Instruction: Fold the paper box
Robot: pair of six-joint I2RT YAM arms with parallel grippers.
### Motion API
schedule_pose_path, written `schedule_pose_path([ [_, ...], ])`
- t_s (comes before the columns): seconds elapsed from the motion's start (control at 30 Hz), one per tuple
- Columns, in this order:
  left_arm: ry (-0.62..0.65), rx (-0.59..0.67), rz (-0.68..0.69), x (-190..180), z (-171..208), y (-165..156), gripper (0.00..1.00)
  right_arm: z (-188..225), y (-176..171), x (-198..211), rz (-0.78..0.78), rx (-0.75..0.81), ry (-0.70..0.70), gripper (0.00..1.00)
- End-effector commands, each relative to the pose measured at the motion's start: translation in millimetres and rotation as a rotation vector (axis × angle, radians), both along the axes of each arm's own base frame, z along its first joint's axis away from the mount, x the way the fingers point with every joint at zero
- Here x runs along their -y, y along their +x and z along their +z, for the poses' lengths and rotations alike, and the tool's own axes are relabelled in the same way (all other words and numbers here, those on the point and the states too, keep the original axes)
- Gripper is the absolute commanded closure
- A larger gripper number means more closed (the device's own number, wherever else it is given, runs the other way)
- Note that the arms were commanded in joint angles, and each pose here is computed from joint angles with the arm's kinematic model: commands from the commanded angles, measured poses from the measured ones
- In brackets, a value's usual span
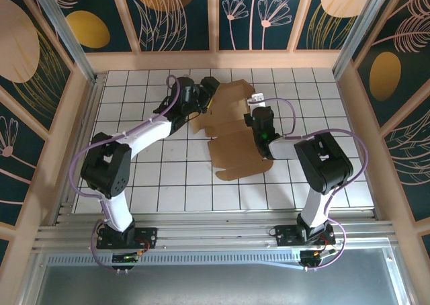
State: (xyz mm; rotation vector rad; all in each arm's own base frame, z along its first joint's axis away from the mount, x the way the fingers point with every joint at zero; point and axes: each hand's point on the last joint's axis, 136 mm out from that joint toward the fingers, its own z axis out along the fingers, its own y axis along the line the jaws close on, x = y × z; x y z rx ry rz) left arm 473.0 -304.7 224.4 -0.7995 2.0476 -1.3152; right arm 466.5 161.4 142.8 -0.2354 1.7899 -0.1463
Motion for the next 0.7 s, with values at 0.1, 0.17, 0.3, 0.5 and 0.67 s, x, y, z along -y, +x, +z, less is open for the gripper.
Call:
schedule_pose_path([
  [0.1, 0.078, -0.320, 0.169, -9, -12, -20, 0.36, 13, 0, 2, -0.020, 0.060, 0.000, 1.00],
  [0.17, -0.045, -0.310, 0.165, 4, -4, -20, 0.33, 11, 0, 2, -0.019, 0.055, 0.000, 1.00],
  [0.3, -0.202, -0.325, 0.147, 26, 8, -17, 0.27, 10, -2, 2, -0.017, 0.052, 0.002, 1.00],
  [0.5, -0.264, -0.329, 0.221, 37, 2, 14, 0.25, 12, -3, 1, -0.010, 0.053, 0.003, 1.00],
  [0.67, -0.305, -0.351, 0.206, 56, -16, 34, 0.24, 11, -4, 0, -0.004, 0.051, -0.004, 1.00],
])
